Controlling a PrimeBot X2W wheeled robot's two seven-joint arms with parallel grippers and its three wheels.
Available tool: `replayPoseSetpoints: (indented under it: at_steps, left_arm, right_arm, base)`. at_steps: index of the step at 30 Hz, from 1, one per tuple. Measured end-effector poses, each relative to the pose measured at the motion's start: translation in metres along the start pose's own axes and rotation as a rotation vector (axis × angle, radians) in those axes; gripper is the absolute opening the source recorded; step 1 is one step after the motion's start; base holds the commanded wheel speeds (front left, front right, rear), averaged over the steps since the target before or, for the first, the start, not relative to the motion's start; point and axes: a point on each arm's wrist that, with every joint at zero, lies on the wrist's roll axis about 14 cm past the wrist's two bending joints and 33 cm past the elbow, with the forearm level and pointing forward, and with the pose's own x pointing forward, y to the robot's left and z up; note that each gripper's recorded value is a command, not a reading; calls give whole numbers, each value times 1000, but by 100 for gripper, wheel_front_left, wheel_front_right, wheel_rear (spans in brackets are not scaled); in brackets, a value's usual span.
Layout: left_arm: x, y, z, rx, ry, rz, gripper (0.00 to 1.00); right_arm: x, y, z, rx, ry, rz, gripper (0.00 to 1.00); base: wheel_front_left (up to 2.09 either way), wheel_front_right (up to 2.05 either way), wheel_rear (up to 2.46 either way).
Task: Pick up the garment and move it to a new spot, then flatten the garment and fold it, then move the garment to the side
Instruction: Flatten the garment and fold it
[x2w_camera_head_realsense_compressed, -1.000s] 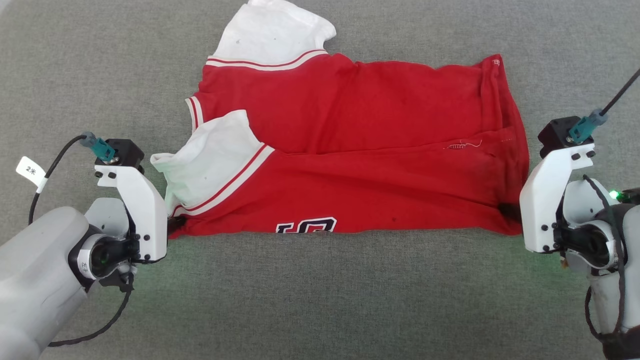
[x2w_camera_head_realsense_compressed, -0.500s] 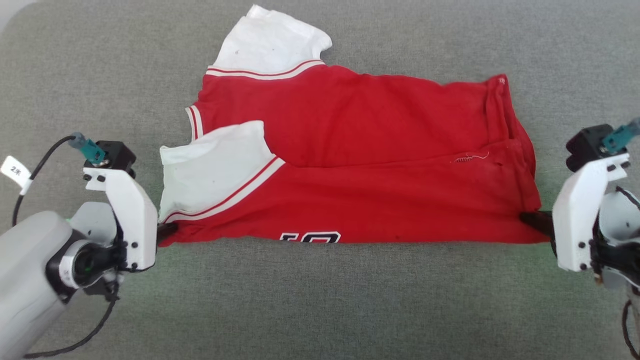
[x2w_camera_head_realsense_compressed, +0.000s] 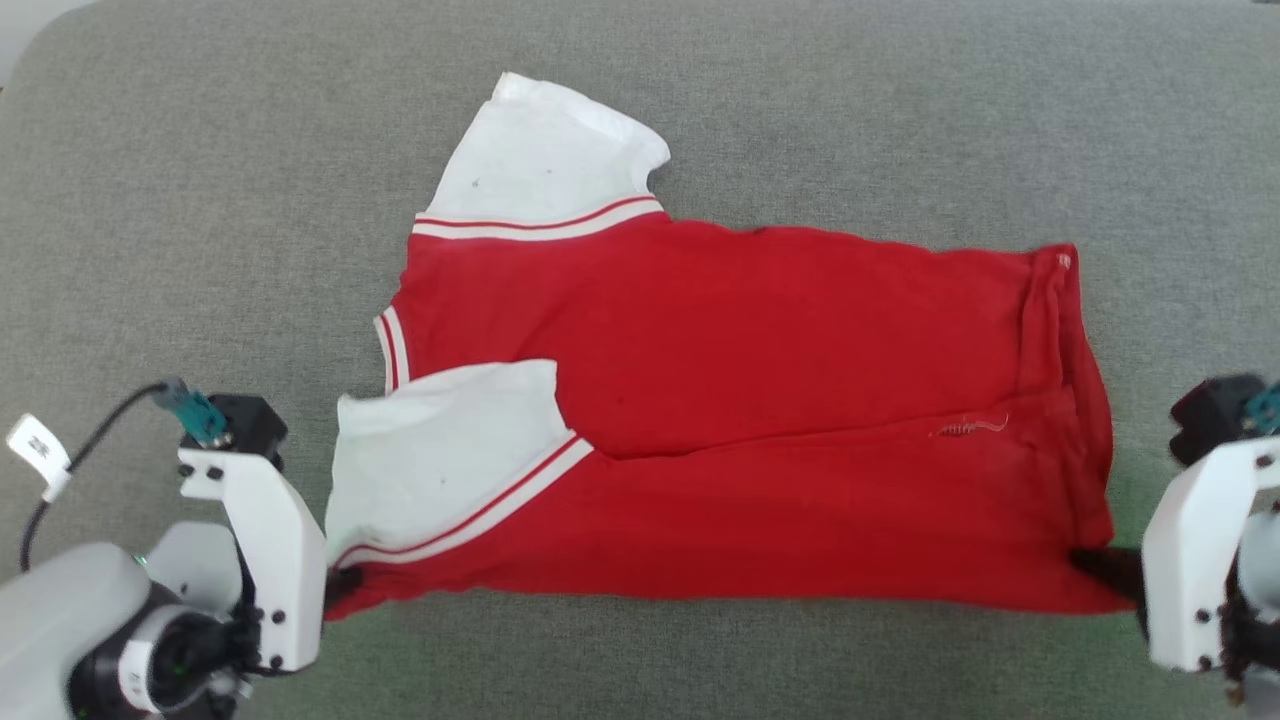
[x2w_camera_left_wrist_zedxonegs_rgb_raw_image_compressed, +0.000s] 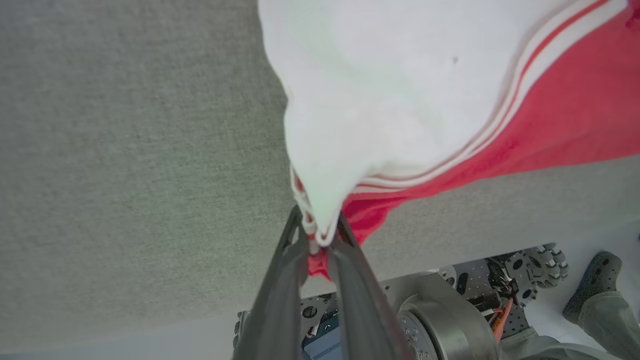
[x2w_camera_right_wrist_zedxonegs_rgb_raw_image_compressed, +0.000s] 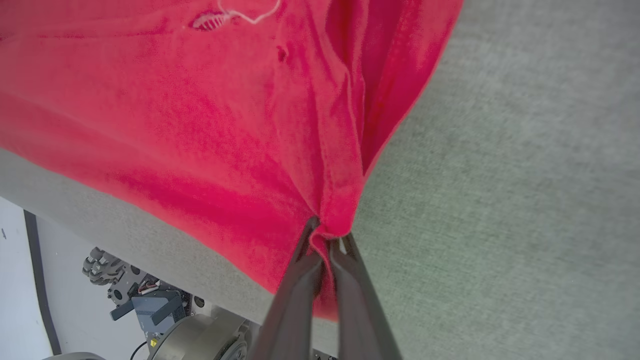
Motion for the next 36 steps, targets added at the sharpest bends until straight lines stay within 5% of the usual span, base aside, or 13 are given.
replayPoseSetpoints:
  at_steps: [3, 4, 5, 6, 7, 8, 9, 22, 31, 36]
  left_arm:
    - [10, -5, -10, -22, 21, -17, 0]
    - [13, -6, -13, -23, 25, -18, 21]
    - [15, -6, -13, -23, 27, -19, 46]
    - [17, -5, -14, -26, 27, -16, 73]
    - [17, -5, -14, -25, 30, -16, 89]
    - [17, -3, -14, -25, 30, -11, 100]
    - [17, 0, -12, -27, 25, -3, 100]
    - [-39, 12, 77, 120, -204, 75, 100]
    - [-48, -11, 180, 257, -388, 55, 100]
    - [-29, -26, 224, 321, -430, 41, 100]
  right_arm:
    - [7, 3, -13, 18, 16, 2, 0]
    - [10, 4, -16, 28, 21, 8, 0]
    - [12, 5, -19, 31, 20, 6, 13]
    - [14, 5, -19, 31, 13, 0, 35]
    - [15, 4, -19, 30, 7, -5, 42]
    - [15, 3, -19, 32, 0, -9, 94]
    - [15, 3, -18, 34, -13, -12, 100]
    - [-21, 6, 25, 45, -357, -54, 100]
    - [-85, 7, 92, 14, -893, -136, 100]
    - [-110, -7, 99, 24, -1082, -210, 100]
  base:
    - [0, 0, 0]
    - [0, 0, 0]
    - [0, 0, 0]
    - [0, 0, 0]
    - [0, 0, 0]
    - [0, 0, 0]
    - [0, 0, 0]
    - [0, 0, 0]
    - [0, 0, 0]
    - [0, 0, 0]
